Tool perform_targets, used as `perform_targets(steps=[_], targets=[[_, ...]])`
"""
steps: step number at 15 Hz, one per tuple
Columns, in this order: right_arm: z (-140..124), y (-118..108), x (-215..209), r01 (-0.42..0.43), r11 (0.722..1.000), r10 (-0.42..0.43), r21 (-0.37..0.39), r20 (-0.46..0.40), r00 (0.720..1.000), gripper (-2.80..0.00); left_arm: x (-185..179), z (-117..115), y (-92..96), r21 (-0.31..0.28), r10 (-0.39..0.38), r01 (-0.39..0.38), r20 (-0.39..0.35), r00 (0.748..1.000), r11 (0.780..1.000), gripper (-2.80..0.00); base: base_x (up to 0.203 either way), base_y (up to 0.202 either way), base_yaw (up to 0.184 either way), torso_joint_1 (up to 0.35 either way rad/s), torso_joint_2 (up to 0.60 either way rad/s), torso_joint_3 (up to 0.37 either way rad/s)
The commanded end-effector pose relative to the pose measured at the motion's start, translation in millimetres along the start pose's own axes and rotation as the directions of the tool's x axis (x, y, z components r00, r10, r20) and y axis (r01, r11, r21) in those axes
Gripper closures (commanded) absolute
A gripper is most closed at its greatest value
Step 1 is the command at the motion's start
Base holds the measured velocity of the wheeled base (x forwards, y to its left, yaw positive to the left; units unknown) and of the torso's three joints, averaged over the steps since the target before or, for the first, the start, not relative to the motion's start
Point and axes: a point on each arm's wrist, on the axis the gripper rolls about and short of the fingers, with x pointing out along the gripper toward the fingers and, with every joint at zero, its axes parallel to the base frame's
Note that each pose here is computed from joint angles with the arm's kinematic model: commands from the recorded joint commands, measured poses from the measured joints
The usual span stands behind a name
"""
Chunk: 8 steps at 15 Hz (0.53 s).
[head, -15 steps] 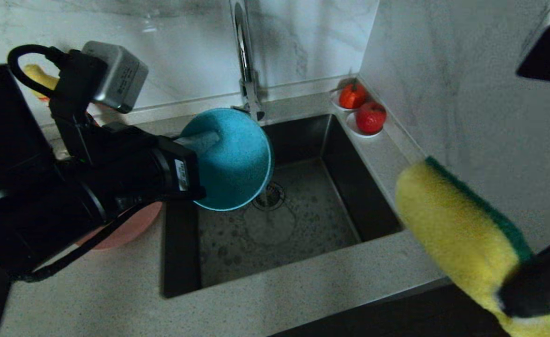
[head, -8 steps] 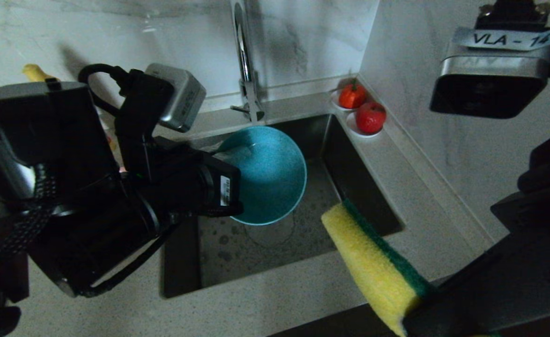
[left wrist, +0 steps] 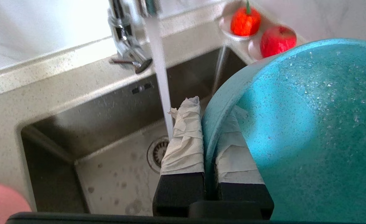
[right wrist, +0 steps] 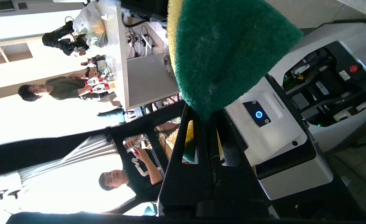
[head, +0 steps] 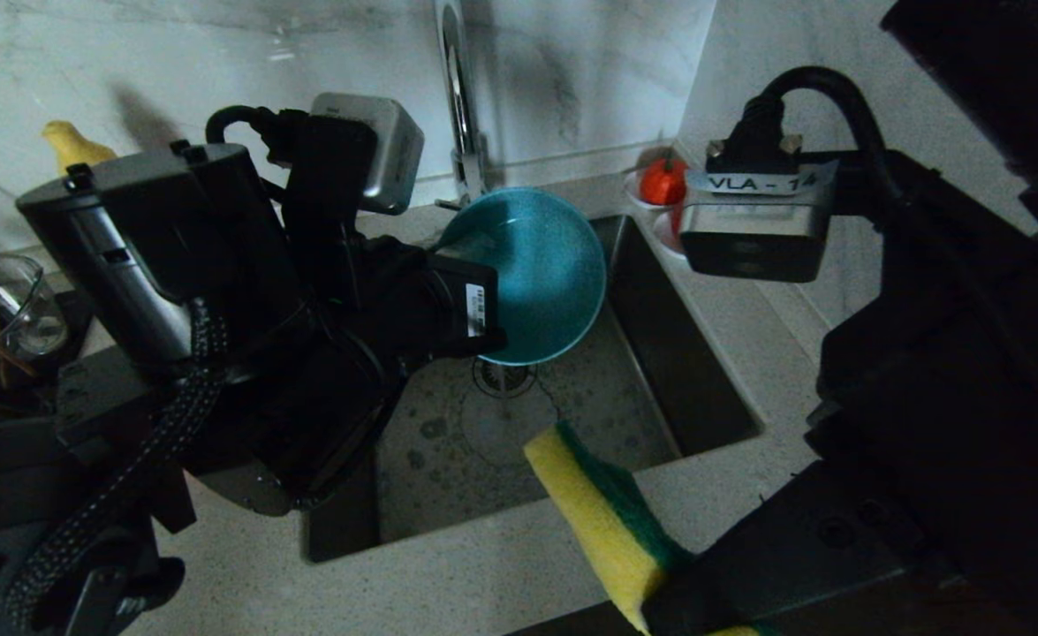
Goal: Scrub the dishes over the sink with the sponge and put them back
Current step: Wipe the bowl
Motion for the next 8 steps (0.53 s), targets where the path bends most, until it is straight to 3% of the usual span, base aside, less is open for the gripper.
perform_targets(steps=[1,5,8], targets=[[10,-8,19,0.028,0.999,-0.027,0.024,-0.025,0.999,0.0,-6,-6,-9.5,0.02,-0.013,0.013,-0.004,1.0,1.0,0.0,0.0,0.0,0.0,0.0,0.0,0.0],[22,-16,34,0.052,0.998,-0.052,0.031,-0.002,0.999,0.0,-6,-13,-14.9,0.084,-0.001,-0.006,0.089,0.996,0.996,0.0,0.0,0.0,0.0,0.0,0.0,0.0],[33,-31,34,0.073,0.995,-0.075,0.063,0.038,0.996,0.0,-12,-19,-12.4,0.084,0.004,-0.013,0.109,0.994,0.996,0.0,0.0,0.0,0.0,0.0,0.0,0.0]])
